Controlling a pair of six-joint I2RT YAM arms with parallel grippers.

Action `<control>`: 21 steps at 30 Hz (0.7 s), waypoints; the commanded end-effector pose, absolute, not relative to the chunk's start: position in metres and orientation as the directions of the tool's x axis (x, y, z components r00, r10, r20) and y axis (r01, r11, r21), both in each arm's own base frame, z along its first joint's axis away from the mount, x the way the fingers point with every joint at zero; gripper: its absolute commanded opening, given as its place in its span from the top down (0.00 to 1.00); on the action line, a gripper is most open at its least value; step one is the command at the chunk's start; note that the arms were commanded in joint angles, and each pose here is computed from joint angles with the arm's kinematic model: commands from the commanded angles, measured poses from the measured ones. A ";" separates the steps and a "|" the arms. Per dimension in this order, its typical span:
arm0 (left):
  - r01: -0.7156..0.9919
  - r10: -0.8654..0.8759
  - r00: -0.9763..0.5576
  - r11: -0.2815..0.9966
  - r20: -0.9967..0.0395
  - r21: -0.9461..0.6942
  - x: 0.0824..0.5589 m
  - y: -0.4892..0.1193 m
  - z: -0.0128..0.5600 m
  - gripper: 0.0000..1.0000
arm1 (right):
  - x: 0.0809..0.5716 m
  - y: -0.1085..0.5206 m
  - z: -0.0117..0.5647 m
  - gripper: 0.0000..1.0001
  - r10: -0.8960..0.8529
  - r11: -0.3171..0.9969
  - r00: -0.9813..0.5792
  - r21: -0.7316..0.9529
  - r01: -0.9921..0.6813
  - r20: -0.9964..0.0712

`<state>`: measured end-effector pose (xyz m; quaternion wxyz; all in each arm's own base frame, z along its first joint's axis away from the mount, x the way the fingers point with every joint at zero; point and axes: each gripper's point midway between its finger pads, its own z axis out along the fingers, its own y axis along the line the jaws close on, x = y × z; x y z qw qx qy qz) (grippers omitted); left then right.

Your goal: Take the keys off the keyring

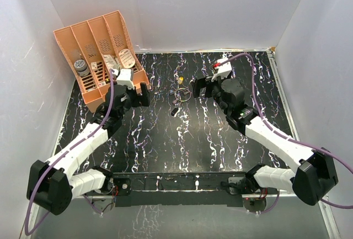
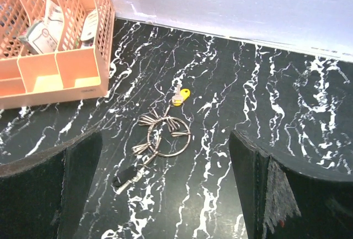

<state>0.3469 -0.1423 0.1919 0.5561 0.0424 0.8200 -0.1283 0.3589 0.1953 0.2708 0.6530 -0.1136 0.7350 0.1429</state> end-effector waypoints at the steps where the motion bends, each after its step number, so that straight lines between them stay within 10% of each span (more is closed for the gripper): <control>1: 0.192 -0.124 -0.245 0.966 -0.962 -0.173 0.343 -0.130 0.225 0.01 | 0.369 0.201 0.312 0.02 0.224 0.913 -0.038 0.223 -0.340 -0.974; 9: 0.154 -0.141 -0.236 0.971 -0.961 -0.181 0.338 -0.122 0.225 0.03 | 0.389 0.236 0.292 0.02 0.089 0.870 -0.155 0.153 -0.469 -0.984; 21: 0.068 -0.201 -0.275 0.971 -0.940 -0.228 0.331 -0.110 0.206 0.39 | 0.432 0.224 0.207 0.18 0.022 0.959 -0.321 0.111 -0.262 -0.947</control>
